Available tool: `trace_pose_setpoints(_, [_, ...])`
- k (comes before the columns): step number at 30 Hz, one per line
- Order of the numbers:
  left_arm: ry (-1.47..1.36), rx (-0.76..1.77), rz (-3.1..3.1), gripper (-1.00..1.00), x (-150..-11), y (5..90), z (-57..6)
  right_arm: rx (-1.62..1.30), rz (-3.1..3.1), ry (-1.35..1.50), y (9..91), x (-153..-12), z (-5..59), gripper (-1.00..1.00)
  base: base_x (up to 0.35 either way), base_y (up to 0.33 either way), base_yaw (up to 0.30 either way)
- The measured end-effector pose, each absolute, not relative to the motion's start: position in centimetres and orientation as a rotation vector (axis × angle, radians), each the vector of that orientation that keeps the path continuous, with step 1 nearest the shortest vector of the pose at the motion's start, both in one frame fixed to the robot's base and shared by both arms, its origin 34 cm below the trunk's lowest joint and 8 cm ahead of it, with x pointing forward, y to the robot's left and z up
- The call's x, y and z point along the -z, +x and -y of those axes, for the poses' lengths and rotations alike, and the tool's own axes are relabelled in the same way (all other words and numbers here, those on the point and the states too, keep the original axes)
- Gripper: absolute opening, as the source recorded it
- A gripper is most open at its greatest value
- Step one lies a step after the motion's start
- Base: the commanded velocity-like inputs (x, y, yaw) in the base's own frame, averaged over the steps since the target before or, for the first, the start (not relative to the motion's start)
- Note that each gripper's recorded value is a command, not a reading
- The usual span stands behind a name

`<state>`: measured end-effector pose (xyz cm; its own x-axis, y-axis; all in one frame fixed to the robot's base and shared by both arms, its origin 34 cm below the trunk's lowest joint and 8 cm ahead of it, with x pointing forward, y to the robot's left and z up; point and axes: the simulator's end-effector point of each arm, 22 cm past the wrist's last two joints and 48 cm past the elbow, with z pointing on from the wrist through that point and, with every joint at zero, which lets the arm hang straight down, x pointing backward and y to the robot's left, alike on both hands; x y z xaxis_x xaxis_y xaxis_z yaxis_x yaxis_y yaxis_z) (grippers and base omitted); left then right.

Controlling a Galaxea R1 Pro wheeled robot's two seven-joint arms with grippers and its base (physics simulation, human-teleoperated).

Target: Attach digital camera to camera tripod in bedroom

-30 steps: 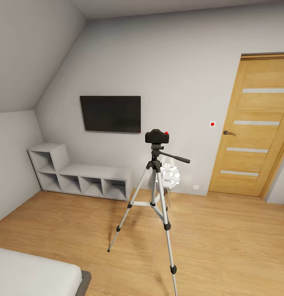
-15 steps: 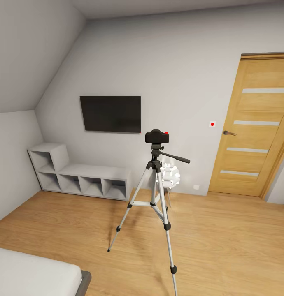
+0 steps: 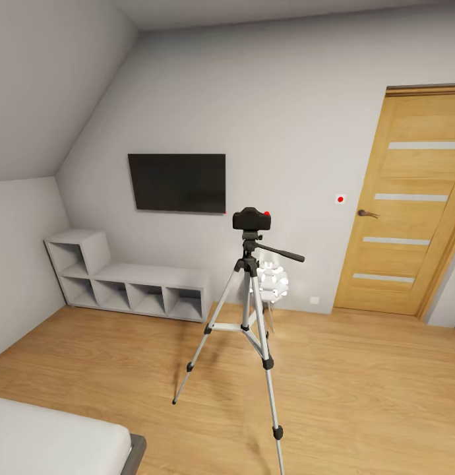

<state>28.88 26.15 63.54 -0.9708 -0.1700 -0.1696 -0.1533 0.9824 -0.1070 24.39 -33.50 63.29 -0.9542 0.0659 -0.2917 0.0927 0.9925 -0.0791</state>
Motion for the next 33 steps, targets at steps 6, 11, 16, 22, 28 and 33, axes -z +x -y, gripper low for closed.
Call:
trace_pose_setpoints(6, [-0.222, 0.133, -2.95, 1.0, -63.56, 28.92, -26.36, 0.132, -2.844, 0.117, 24.37, -63.27, 33.43, 1.0, 0.0, 0.0, 0.0])
trace_pose_setpoints(11, [-0.217, 0.131, -2.949, 1.0, -63.57, 28.99, -26.49, 0.129, -2.845, 0.117, 24.38, -63.26, 33.25, 1.0, 0.0, 0.0, 0.0])
trace_pose_setpoints(16, [-0.218, 0.131, -2.949, 1.0, -63.58, 29.0, -26.5, 0.126, -2.845, 0.118, 24.37, -63.24, 33.13, 1.0, 0.0, 0.0, 0.0])
trace_pose_setpoints(22, [-0.221, 0.135, -2.95, 1.0, -63.56, 28.96, -26.28, 0.125, -2.847, 0.119, 24.33, -63.23, 33.07, 1.0, 0.0, 0.0, 0.0])
trace_pose_setpoints(28, [-0.222, 0.136, -2.95, 1.0, -63.56, 28.95, -26.25, 0.125, -2.848, 0.122, 24.31, -63.22, 33.07, 1.0, 0.0, 0.0, 0.0])
trace_pose_setpoints(33, [-0.214, 0.131, -2.95, 1.0, -63.57, 28.99, -26.43, 0.126, -2.848, 0.124, 24.32, -63.22, 33.09, 1.0, 0.0, 0.0, 0.0])
